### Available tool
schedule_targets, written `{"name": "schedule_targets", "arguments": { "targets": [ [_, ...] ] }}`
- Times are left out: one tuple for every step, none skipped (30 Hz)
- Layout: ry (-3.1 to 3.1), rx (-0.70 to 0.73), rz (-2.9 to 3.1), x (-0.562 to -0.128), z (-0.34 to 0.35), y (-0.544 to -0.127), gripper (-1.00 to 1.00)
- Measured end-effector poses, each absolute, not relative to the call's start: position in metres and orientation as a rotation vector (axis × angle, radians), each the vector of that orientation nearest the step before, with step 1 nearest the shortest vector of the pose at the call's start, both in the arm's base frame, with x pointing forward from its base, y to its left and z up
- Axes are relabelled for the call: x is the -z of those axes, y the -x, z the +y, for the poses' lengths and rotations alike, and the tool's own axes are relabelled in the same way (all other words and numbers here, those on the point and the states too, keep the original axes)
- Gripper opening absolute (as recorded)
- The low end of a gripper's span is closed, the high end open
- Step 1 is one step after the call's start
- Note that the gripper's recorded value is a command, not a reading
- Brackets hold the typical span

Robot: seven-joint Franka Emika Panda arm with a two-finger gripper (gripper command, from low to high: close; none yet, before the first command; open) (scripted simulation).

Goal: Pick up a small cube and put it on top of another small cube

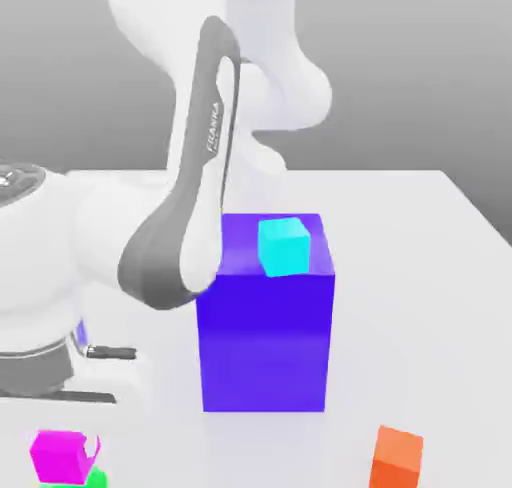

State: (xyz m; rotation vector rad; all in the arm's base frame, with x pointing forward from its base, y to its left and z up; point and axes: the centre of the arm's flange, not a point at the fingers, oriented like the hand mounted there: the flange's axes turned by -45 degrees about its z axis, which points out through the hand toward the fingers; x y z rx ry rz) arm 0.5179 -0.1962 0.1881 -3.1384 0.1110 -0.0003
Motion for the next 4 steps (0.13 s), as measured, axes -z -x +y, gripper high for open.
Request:
{"name": "schedule_targets", "arguments": {
  "targets": [
    [3.138,0.0,0.111,-0.1881,-0.1962,-0.5179,1.0],
    [3.138,0.0,0.111,-0.1881,-0.1962,-0.5179,1.0],
    [3.138,0.0,0.111,-0.1881,-0.1962,-0.5179,1.0],
    [3.139,0.0,0.111,-0.1813,-0.1961,-0.5178,1.0]
  ]
}}
